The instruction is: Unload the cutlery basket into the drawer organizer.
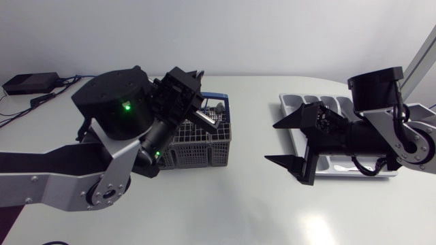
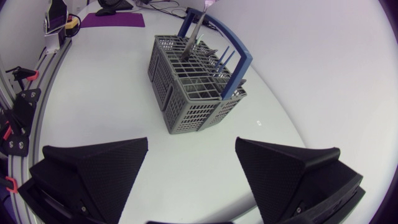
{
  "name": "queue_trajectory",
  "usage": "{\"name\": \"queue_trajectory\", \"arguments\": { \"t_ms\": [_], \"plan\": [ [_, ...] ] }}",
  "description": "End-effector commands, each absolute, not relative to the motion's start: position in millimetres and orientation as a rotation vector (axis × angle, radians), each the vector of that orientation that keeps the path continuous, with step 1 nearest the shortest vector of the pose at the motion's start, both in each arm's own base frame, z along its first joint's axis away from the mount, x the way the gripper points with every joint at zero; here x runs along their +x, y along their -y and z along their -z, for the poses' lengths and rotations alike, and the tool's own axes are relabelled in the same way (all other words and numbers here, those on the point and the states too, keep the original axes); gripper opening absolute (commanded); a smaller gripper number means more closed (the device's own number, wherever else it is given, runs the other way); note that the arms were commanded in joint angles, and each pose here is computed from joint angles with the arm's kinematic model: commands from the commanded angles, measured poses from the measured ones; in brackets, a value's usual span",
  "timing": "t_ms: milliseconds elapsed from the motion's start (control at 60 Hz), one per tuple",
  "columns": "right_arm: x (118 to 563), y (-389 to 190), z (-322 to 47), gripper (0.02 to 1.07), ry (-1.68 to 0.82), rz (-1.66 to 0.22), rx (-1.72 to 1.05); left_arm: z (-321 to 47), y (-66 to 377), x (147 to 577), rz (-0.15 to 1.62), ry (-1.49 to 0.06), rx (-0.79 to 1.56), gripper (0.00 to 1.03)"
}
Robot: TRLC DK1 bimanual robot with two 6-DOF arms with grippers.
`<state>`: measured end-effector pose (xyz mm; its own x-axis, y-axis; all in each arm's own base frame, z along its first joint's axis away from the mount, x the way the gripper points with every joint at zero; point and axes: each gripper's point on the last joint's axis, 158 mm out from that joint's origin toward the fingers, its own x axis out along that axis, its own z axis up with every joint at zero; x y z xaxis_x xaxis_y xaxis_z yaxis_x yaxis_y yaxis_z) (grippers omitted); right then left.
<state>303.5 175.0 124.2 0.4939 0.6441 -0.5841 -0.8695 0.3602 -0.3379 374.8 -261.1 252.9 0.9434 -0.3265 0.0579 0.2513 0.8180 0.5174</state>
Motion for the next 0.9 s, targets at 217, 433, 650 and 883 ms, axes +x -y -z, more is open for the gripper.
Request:
{"name": "queue_trajectory", "arguments": {
  "t_ms": [217, 433, 650, 883],
  "plan": [
    [299.9, -178.3, -116.8, 1.03, -0.395, -1.023, -0.661, -282.7, 258.4, 369.3, 0.288, 0.213, 0.462, 0.06],
    [299.7, -182.3, -118.2, 1.03, -0.391, -1.028, -0.655, -292.7, 257.4, 365.6, 0.287, 0.232, 0.446, 0.06],
    [300.7, -194.6, -125.3, 1.03, -0.374, -1.040, -0.635, -308.7, 258.0, 361.5, 0.284, 0.263, 0.432, 0.06],
    [309.4, -205.6, -152.0, 1.03, -0.347, -1.010, -0.542, -337.6, 256.0, 357.8, 0.272, 0.265, 0.373, 0.06]
  ]
}}
